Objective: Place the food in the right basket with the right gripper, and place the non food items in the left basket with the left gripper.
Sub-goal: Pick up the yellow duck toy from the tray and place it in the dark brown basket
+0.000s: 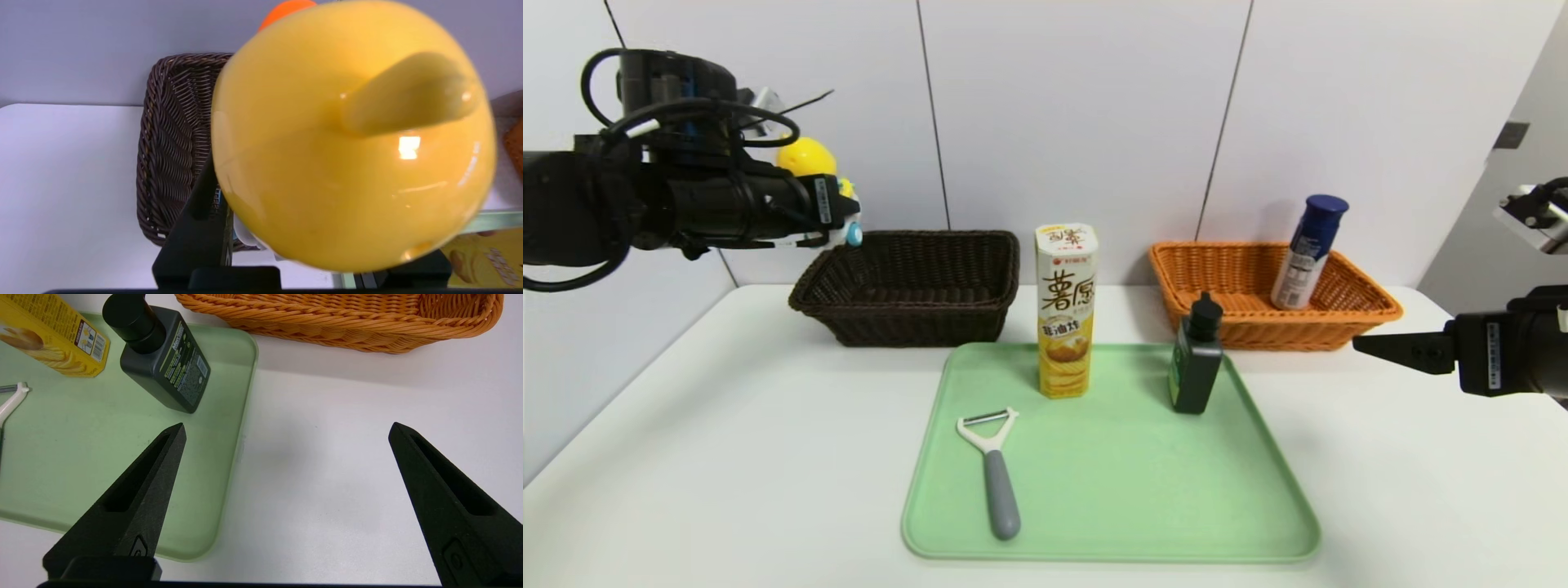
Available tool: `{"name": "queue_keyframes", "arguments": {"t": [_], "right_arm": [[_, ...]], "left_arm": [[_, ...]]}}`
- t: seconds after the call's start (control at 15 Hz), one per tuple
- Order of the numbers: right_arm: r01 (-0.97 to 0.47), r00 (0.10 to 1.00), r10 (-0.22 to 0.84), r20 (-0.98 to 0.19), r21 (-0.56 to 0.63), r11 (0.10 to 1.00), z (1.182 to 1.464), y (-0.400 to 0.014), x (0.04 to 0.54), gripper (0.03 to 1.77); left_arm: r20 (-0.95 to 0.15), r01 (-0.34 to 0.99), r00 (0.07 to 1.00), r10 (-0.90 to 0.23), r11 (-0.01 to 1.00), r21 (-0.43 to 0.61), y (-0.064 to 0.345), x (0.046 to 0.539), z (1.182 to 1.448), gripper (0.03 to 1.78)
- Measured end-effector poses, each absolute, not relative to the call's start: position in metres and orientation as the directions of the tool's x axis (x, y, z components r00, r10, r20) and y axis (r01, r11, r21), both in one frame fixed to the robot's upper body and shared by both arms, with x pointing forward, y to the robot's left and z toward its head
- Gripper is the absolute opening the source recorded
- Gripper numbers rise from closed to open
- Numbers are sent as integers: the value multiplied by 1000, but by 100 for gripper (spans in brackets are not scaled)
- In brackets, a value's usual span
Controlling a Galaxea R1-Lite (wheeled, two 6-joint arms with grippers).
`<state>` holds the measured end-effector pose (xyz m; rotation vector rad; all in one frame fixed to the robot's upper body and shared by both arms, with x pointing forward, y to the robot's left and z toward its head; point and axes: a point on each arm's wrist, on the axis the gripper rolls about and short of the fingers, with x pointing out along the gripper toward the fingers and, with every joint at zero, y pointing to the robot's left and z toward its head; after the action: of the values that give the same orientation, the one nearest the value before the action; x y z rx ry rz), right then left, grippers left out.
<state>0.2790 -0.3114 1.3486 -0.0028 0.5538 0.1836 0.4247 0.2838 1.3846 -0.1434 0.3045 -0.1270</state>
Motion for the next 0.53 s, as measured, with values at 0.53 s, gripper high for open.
{"name": "queue_keyframes", "arguments": {"t": [0.53], "right_arm": [[-173,833,172,-526,47,984,1347,-311,283,171]], "left_arm": [[-378,108,915,-142,988,-110,277,483,1341,75]]}}
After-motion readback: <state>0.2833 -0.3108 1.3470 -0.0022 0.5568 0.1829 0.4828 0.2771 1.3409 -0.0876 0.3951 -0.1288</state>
